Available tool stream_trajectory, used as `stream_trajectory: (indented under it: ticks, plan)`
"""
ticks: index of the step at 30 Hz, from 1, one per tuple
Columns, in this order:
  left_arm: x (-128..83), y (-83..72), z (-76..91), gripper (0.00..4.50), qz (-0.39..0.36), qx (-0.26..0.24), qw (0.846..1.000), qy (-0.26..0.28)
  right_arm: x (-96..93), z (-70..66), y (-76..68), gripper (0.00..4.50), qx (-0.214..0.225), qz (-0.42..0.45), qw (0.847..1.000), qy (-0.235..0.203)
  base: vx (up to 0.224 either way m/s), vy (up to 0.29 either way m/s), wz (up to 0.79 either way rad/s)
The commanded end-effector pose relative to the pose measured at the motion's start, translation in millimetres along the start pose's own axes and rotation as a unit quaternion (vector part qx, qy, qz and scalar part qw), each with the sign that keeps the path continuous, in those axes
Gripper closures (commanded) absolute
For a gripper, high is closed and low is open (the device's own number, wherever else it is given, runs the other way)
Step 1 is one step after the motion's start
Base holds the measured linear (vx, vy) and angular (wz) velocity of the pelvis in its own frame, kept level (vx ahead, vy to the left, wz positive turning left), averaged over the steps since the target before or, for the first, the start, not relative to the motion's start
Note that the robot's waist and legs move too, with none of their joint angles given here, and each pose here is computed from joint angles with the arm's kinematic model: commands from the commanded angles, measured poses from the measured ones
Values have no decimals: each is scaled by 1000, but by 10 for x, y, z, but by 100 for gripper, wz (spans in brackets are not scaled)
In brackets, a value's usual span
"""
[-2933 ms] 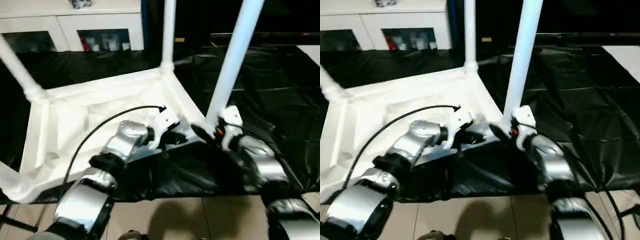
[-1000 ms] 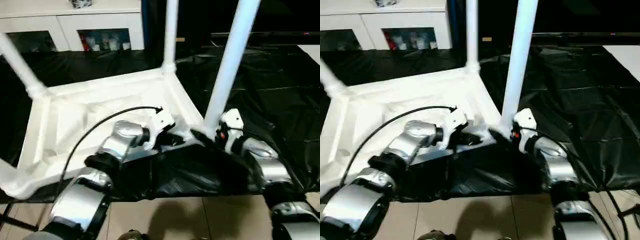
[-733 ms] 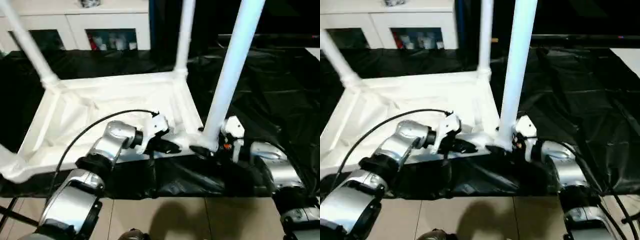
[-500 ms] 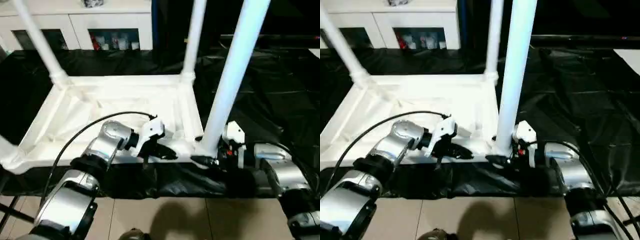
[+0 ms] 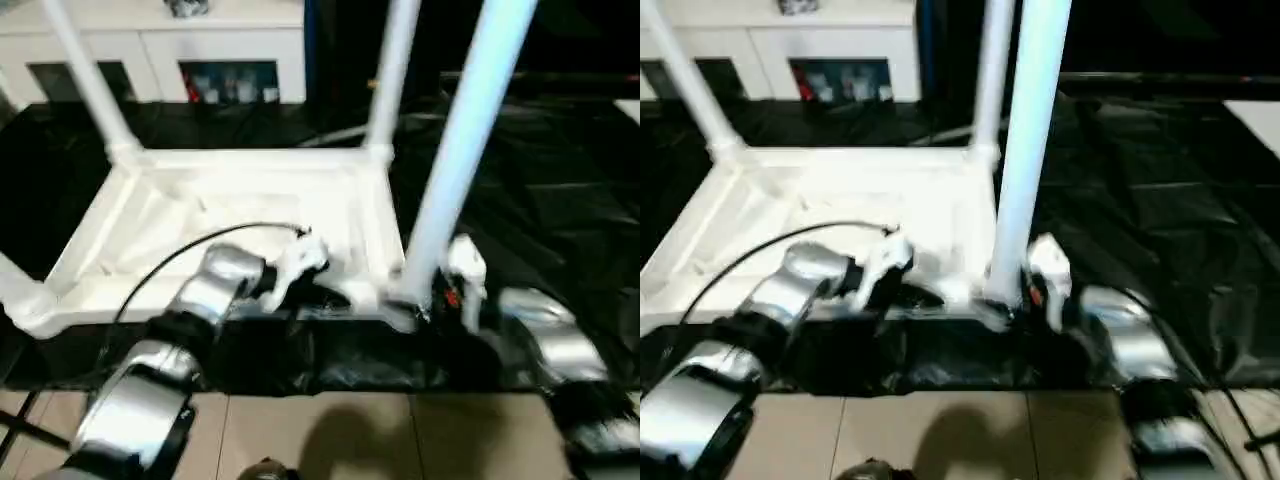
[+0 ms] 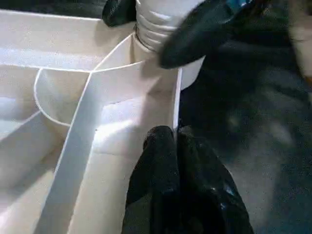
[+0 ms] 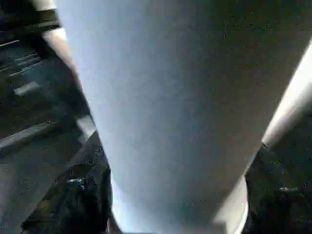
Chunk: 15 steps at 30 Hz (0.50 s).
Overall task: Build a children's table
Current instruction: Rotate leg to tighten
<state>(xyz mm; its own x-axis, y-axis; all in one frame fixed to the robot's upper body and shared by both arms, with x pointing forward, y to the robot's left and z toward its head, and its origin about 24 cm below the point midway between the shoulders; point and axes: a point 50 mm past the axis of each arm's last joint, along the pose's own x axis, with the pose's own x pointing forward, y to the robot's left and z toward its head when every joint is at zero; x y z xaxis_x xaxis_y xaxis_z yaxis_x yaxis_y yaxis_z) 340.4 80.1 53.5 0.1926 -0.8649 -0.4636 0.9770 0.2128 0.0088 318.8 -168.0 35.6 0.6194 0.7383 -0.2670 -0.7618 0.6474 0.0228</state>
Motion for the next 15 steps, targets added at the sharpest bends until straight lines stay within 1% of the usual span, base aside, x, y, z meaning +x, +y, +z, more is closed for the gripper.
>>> stream_trajectory:
  ticks: [1, 3, 4, 5, 6, 8, 9, 10, 11, 13, 15]
  plan:
    - [208, 32, 325, 450, 53, 10, 997, -48, 277, -157, 203, 173, 16, -13, 999, 36, 0, 0, 0]
    - [268, 45, 378, 450, 78, 0, 996, -52, 355, -172, 198, 173, 23, -56, 997, 42, 0, 0, 0]
    - [268, 45, 378, 450, 78, 0, 996, -52, 355, -172, 198, 174, 23, -56, 997, 42, 0, 0, 0]
    - [294, 53, 402, 450, 91, -5, 994, -54, 389, -179, 192, 174, 32, -80, 995, 45, 0, 0, 0]
    - [347, 54, 446, 450, 111, -15, 992, -59, 452, -192, 186, 174, 55, -118, 990, 49, 0, 0, 0]
    - [392, 46, 475, 450, 124, -19, 990, -62, 507, -197, 201, 174, 63, -138, 987, 53, 0, 0, 0]
    - [399, 40, 477, 450, 123, -20, 990, -63, 514, -195, 206, 139, 61, -138, 987, 52, 0, 0, 0]
    - [432, 8, 480, 450, 114, -19, 991, -66, 548, -176, 224, 118, 57, -139, 988, 43, 0, 0, 0]
    - [435, 4, 480, 450, 112, -19, 991, -66, 550, -173, 225, 104, 58, -139, 988, 42, 0, 0, 0]
    - [445, -25, 465, 450, 97, -16, 993, -68, 566, -143, 233, 94, 64, -130, 989, 28, 0, 0, 0]
    - [428, -37, 445, 450, 84, -10, 994, -69, 556, -113, 223, 68, 51, -121, 991, 23, 0, 0, 0]
